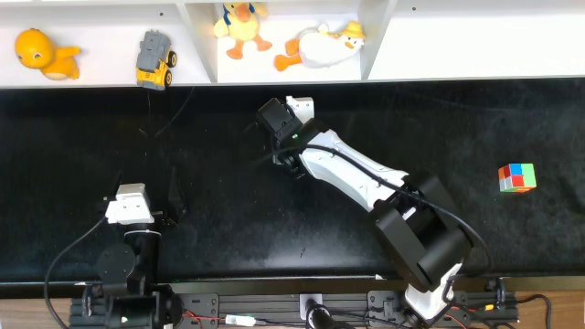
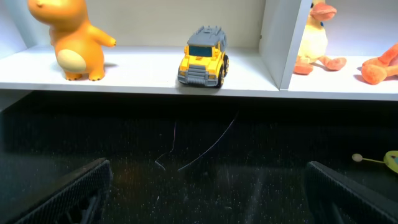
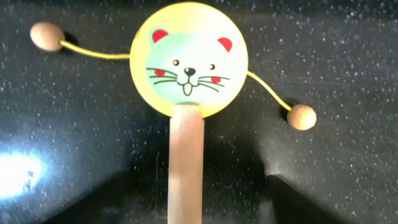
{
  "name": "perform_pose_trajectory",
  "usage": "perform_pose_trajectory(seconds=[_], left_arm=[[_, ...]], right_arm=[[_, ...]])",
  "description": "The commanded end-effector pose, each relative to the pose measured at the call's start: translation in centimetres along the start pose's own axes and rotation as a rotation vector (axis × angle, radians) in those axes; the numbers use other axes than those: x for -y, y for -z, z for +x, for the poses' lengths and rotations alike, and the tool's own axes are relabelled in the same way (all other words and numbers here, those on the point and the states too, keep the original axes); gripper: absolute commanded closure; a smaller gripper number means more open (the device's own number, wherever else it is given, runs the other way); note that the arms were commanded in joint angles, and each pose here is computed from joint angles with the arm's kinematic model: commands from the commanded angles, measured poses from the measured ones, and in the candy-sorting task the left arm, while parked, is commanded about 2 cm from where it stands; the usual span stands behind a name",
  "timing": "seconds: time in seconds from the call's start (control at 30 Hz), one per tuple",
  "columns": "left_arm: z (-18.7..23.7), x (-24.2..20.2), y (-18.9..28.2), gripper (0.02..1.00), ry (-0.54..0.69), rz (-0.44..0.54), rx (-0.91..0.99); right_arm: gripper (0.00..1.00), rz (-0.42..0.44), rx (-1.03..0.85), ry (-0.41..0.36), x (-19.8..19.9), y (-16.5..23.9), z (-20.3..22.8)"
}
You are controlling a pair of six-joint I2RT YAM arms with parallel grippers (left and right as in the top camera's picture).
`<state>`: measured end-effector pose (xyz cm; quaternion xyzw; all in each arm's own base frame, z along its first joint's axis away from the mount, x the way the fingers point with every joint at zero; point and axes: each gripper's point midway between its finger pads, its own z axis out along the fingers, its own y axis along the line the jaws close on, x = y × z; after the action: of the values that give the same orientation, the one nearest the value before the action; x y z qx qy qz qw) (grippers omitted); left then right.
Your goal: Store Toys
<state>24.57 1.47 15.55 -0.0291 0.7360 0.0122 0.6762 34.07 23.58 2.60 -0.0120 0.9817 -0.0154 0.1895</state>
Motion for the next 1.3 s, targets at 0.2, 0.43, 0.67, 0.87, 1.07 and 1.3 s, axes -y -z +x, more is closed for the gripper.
perform_pose_trajectory(seconds=[0.2, 0.43, 0.67, 0.87, 1.07, 1.3], left_arm=[[-0.1, 0.1, 0.0, 0.02, 0.01, 0.005, 0.006], [-0.1, 0.1, 0.0, 0.02, 0.01, 0.005, 0.006], [-0.1, 0.1, 0.0, 0.02, 0.01, 0.005, 0.006], [-0.1, 0.1, 0.0, 0.02, 0.01, 0.005, 0.006], [-0.1, 0.1, 0.0, 0.02, 0.01, 0.005, 0.006], [-0.1, 0.1, 0.0, 0.02, 0.01, 0.005, 0.006]], right_arm=[[0.934, 0.001, -0.009, 0.051, -0.2, -0.3, -0.1], [0.956, 0.001, 0.013, 0.073, 3.1, 3.4, 0.2], [0.958, 0.068, 0.084, -0.045, 13.0, 8.4, 3.3], [0.958, 0.119, 0.187, -0.101, 20.6, 12.9, 1.9], [0.958, 0.187, 0.239, -0.064, 24.8, 14.1, -3.6], [0.956, 0.134, 0.311, -0.076, 25.6, 12.5, -12.4]])
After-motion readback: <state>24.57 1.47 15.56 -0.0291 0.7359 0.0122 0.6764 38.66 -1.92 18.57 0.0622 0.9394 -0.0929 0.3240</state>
